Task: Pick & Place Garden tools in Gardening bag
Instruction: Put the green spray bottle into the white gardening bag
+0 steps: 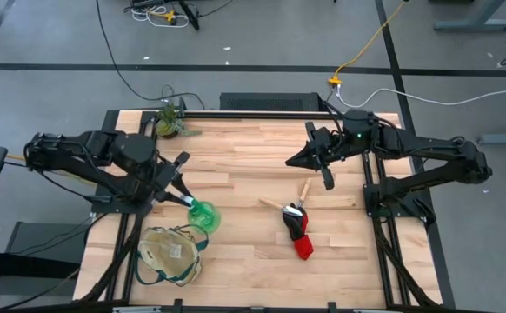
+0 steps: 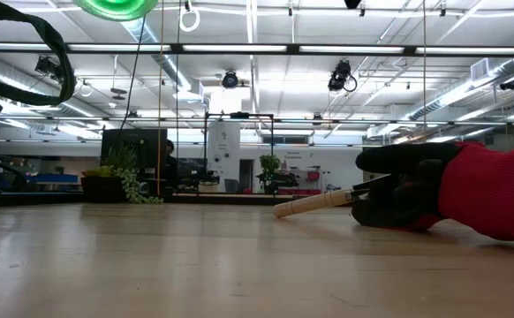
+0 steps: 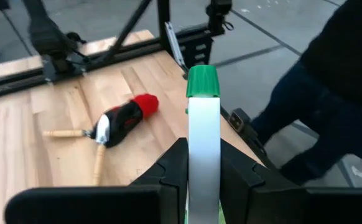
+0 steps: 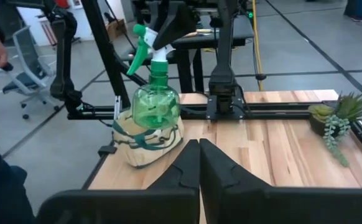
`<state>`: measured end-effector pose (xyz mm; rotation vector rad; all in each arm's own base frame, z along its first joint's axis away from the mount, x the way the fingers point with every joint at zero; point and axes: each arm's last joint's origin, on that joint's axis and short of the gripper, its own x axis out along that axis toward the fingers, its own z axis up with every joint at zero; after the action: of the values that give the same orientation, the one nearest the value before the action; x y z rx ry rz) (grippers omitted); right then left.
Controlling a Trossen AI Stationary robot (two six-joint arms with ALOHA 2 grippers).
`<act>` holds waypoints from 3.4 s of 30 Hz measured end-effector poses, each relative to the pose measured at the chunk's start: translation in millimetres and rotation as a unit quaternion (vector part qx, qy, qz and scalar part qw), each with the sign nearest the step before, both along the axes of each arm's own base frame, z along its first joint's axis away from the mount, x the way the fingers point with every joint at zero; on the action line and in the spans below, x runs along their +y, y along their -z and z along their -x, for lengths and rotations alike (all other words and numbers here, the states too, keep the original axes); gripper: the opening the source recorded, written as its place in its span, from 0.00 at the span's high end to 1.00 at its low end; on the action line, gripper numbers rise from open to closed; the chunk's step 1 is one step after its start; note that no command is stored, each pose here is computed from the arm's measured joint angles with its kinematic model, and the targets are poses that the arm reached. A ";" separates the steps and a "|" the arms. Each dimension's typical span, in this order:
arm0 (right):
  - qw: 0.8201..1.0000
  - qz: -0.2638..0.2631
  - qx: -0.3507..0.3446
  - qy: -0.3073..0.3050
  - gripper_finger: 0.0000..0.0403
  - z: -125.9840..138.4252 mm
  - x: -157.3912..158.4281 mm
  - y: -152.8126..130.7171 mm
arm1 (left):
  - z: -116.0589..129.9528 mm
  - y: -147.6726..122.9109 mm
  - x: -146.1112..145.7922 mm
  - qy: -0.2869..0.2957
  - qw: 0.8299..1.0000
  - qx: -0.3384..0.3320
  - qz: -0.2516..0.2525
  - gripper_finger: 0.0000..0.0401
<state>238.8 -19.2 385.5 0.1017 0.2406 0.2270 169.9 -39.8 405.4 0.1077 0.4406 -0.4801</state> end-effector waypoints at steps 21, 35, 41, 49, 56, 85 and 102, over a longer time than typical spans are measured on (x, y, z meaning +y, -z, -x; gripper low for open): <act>0.999 -0.023 0.009 0.033 1.00 -1.4 11.4 0.2 | 33.3 -35.7 -28.2 0.048 0.999 0.008 0.017 0.83; 0.998 -0.037 0.012 0.049 1.00 -1.7 10.7 0.1 | 34.2 -21.4 -53.2 0.072 0.992 0.103 0.005 0.84; 0.998 -0.029 0.010 0.053 1.00 -1.8 10.4 0.1 | 23.5 -9.3 -71.0 0.085 0.985 0.148 -0.012 0.84; 0.998 -0.023 0.008 0.050 1.00 -1.8 10.5 0.0 | 20.3 -5.8 -77.2 0.070 0.980 0.184 0.019 0.84; 0.999 -0.019 0.006 0.041 1.00 -1.7 10.8 -0.1 | 24.8 -8.2 -75.6 0.064 0.973 0.212 0.064 0.83; 0.998 0.008 -0.030 0.051 1.00 -2.9 6.3 -6.0 | 17.6 1.5 -59.9 0.052 0.975 0.214 0.020 0.84; 0.998 0.013 -0.027 0.050 1.00 -2.9 6.3 -5.3 | -11.0 22.4 -78.1 0.088 0.967 0.232 -0.049 0.83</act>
<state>241.6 -12.8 390.8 0.0809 0.1832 0.1263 181.0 -117.9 383.0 0.1308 0.9215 -0.6610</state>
